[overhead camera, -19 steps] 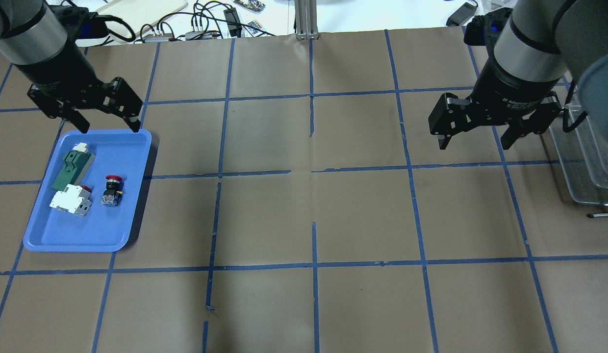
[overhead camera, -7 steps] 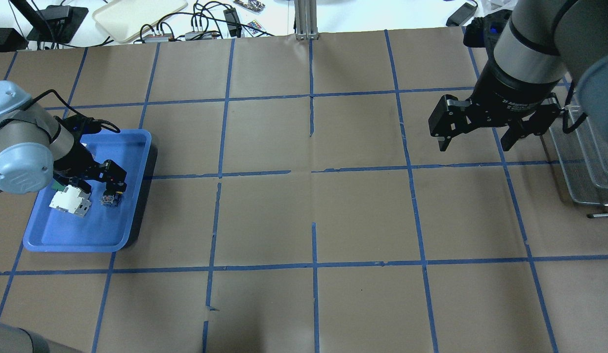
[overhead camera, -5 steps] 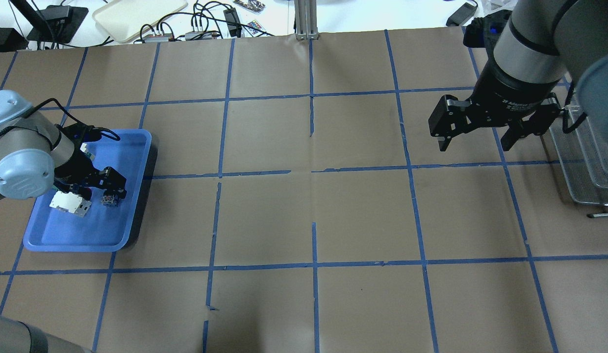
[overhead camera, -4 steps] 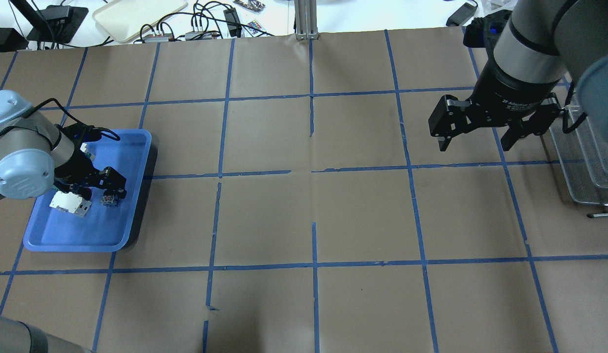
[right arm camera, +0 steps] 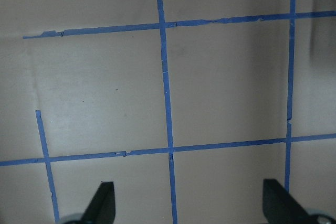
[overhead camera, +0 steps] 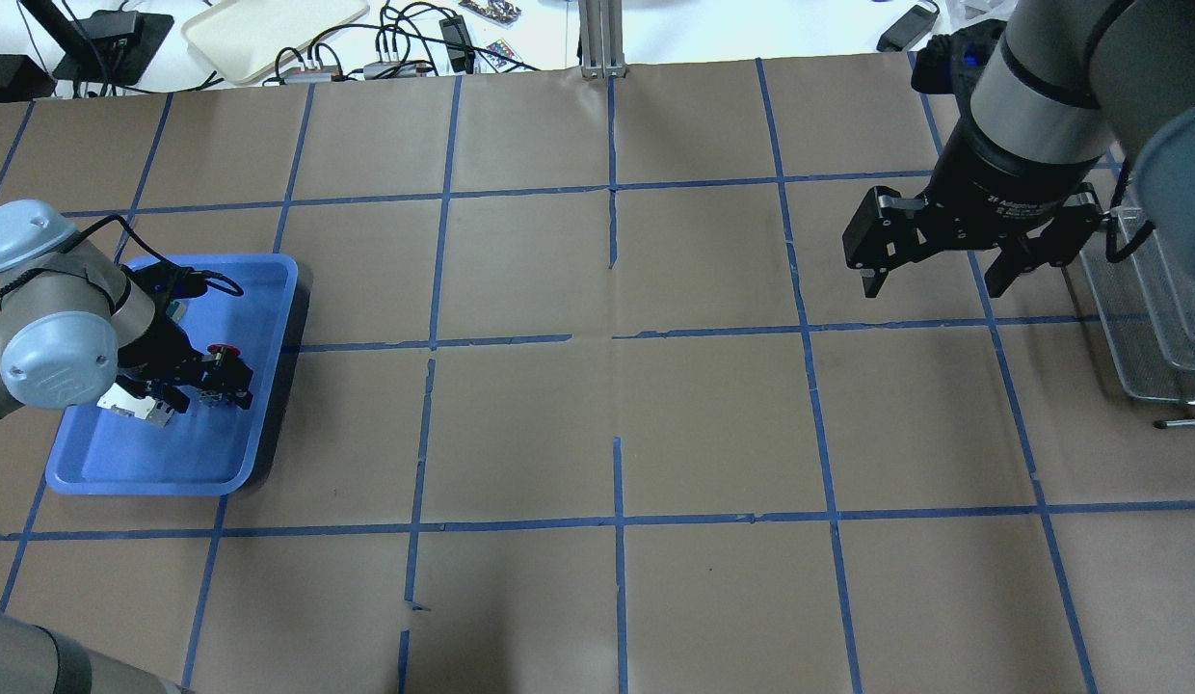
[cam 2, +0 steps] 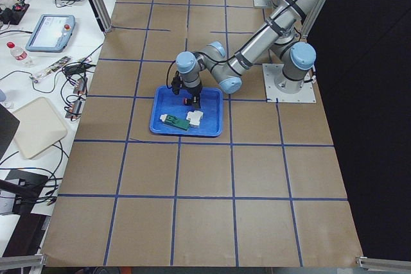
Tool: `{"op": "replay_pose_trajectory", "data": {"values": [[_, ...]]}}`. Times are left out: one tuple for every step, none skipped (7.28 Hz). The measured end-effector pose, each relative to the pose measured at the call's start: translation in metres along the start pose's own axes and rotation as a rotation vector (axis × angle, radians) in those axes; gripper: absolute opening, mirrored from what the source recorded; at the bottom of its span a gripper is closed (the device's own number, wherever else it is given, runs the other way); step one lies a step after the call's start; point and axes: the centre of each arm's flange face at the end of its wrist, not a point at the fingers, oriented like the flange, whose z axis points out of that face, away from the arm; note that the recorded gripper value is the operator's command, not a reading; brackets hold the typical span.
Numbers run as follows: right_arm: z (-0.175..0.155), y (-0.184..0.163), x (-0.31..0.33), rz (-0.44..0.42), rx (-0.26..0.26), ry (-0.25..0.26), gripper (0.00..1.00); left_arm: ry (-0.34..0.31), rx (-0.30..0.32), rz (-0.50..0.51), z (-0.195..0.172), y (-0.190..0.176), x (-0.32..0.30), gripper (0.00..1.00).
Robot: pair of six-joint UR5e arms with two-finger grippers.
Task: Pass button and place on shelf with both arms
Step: 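Lower the left gripper and close it on the red push button, then lift the red button out of the tray with the left gripper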
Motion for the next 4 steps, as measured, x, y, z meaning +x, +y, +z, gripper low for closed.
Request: {"op": "replay_pose_trajectory", "data": {"values": [[0.0002, 0.0003, 0.0001, -0.001, -0.003, 0.0, 1.0, -0.001, 0.002, 0.0, 0.0001, -0.0001, -0.0001, 0.44], [0.0003, 0.0006, 0.0, -0.003, -0.004, 0.0, 1.0, -0.002, 0.002, 0.001, 0.0001, -0.0003, -0.0002, 0.24], [0.0003, 0.0008, 0.0, -0.004, -0.005, 0.0, 1.0, -0.004, 0.005, 0.007, -0.0006, -0.0007, -0.0007, 0.03], [0.0001, 0.0009, -0.0001, -0.005, -0.005, -0.001, 1.0, -0.007, 0.009, 0.023, -0.0025, -0.0016, -0.0016, 0.0]]}}
